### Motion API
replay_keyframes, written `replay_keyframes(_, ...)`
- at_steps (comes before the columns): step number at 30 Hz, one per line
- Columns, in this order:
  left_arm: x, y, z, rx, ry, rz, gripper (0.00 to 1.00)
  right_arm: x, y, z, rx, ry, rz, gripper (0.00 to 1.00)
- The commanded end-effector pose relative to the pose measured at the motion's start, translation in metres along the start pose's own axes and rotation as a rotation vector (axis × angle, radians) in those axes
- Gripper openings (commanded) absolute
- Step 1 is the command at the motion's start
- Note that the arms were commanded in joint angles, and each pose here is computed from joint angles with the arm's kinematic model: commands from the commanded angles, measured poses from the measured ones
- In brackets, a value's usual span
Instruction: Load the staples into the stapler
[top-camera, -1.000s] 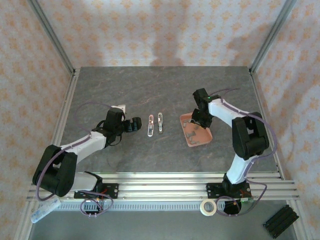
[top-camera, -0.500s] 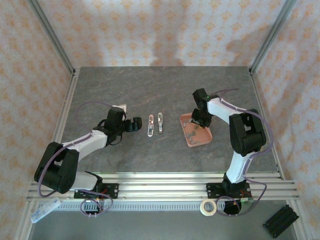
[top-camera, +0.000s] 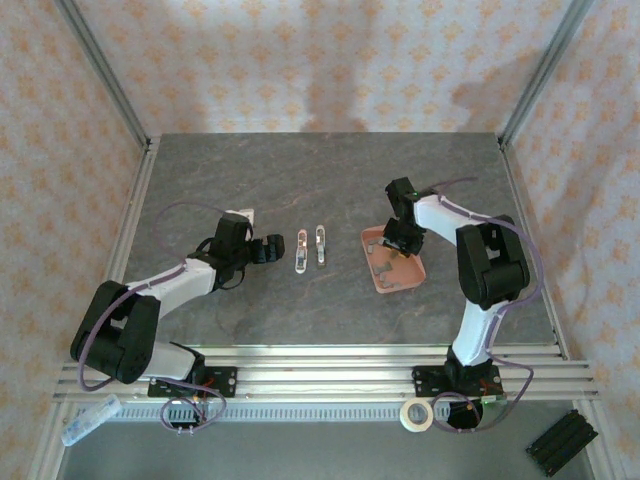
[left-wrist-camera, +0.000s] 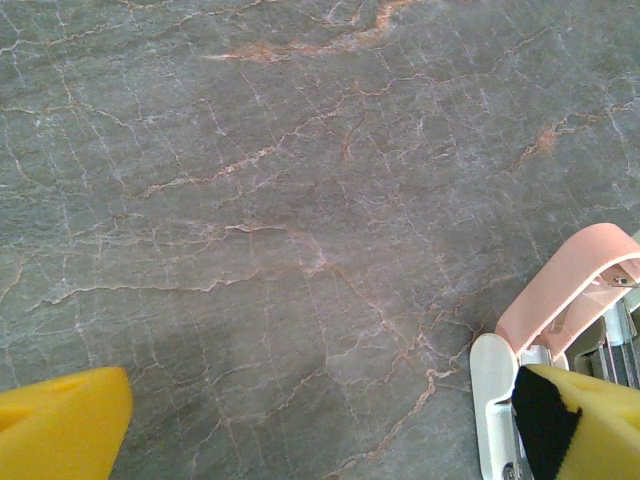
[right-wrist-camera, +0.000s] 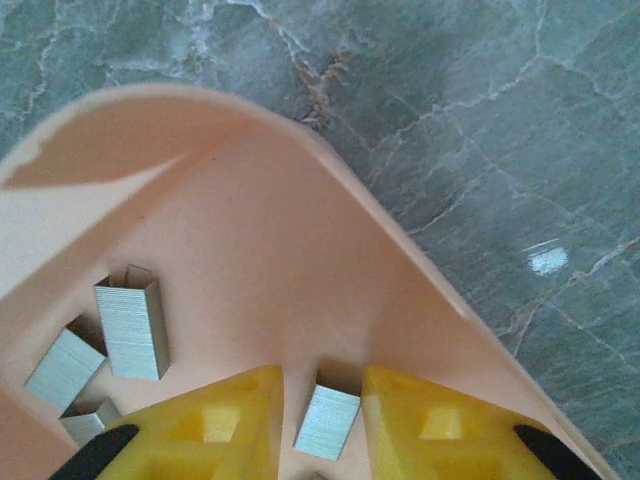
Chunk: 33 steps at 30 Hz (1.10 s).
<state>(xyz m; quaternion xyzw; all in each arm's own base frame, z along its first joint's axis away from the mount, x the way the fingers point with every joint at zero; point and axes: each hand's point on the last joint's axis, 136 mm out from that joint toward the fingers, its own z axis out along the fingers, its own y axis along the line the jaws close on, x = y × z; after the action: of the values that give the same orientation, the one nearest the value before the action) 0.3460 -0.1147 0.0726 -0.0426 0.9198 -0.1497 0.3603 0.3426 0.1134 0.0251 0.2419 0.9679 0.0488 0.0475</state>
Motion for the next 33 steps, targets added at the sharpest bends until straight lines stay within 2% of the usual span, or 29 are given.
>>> replay_keyframes(1, -0.005, -0.002, 0.000, -0.008, -0.007, 0.019, 0.98, -0.002, -0.008, 0.013, 0.044, 0.013, 0.007, 0.26)
replay_keyframes(9, -0.003, -0.001, 0.000, -0.008, -0.003, 0.017, 0.98, 0.005, -0.012, 0.022, 0.062, 0.048, -0.002, 0.27)
replay_keyframes(16, -0.005, -0.001, -0.002, -0.010, -0.008, 0.018, 0.98, 0.004, -0.009, 0.020, 0.048, 0.043, -0.014, 0.17)
replay_keyframes(24, -0.009, -0.005, -0.010, 0.007, -0.025, 0.020, 0.97, -0.004, 0.002, -0.013, -0.029, -0.021, -0.028, 0.16)
replay_keyframes(33, -0.012, -0.009, -0.023, 0.027, -0.055, 0.017, 0.97, -0.002, -0.002, -0.053, -0.128, -0.151, -0.020, 0.16)
